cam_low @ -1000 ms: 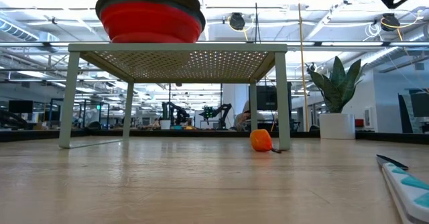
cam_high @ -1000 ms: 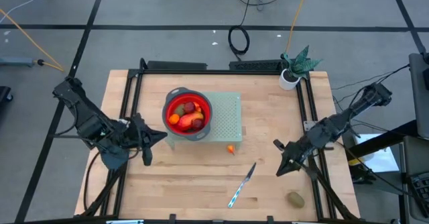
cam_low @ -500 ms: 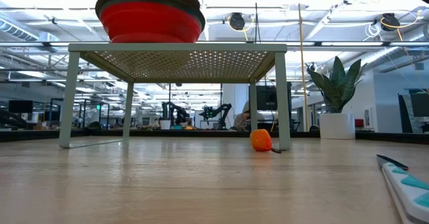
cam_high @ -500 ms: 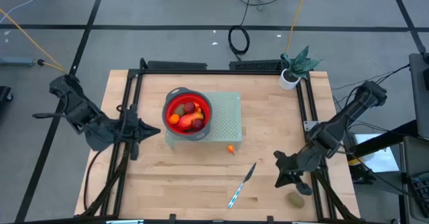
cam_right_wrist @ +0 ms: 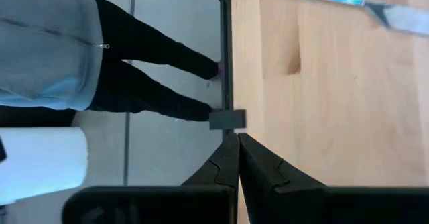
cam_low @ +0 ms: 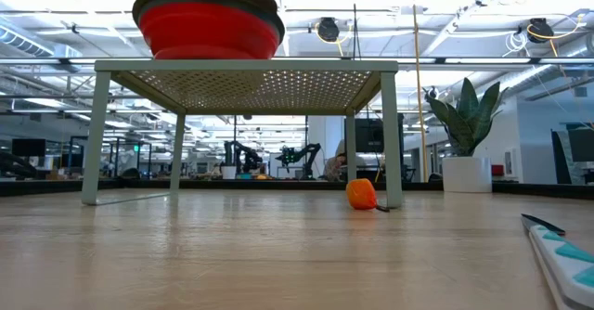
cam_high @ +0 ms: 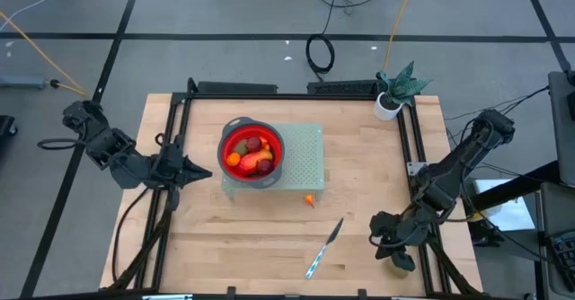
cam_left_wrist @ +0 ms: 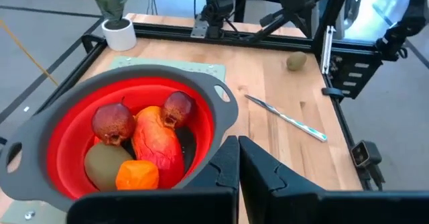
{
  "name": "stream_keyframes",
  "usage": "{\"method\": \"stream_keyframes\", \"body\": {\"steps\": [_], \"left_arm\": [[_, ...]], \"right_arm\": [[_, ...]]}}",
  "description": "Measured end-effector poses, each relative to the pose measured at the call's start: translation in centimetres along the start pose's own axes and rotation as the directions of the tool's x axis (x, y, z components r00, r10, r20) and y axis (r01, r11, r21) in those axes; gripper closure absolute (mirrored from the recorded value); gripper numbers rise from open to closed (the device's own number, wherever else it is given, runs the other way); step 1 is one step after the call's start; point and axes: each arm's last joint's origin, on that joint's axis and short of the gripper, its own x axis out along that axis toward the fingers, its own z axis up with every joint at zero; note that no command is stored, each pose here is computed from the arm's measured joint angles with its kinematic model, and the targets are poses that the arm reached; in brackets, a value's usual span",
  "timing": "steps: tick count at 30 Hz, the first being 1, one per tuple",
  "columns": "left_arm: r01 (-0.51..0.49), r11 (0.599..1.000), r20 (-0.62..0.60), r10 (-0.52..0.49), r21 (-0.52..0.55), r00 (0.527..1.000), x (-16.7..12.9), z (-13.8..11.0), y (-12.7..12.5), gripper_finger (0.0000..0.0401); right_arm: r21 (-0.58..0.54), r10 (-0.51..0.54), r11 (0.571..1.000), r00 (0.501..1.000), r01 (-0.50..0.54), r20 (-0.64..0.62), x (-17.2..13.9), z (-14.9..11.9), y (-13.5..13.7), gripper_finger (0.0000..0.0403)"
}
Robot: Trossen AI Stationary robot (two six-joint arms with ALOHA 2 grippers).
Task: Pick & Place Fruit
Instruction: Put the kiwi into the red strainer bowl on the shelf
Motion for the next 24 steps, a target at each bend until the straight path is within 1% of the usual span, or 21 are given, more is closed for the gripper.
{"method": "stream_keyframes", "body": {"steps": [5,8,11,14,19,24], "left_arm": [[0.018,0.999,-0.008,-0.018,0.032,1.0,0.1,0.0,0.4,0.04],[0.042,0.998,0.014,-0.042,0.037,0.999,0.4,-0.7,0.7,0.0399],[0.089,0.996,0.044,-0.09,0.022,0.995,0.7,-1.9,1.2,0.04],[0.11,0.994,0.097,-0.108,-0.011,0.989,0.4,-3.3,2.1,0.0397],[0.129,0.991,0.178,-0.12,-0.044,0.977,-0.5,-5.4,3.9,0.0398],[0.137,0.99,0.204,-0.127,-0.038,0.971,-1.0,-7.5,5.0,0.04]], "right_arm": [[0.05,-0.002,0.999,1.0,0.002,-0.008,0.1,-0.2,0.1,0.0403],[0.062,-0.007,0.998,1.0,0.008,-0.01,0.1,-0.2,0.0,0.0403],[0.062,-0.008,0.998,1.0,0.009,-0.01,0.1,-0.3,0.0,0.0403],[0.068,-0.013,0.998,1.0,0.014,-0.014,0.1,-0.3,0.0,0.0403],[0.124,-0.012,0.992,1.0,0.014,-0.018,0.1,-0.3,0.0,0.0403],[0.204,0.0,0.979,0.999,0.008,-0.042,0.0,-0.4,0.0,0.0403]]}}
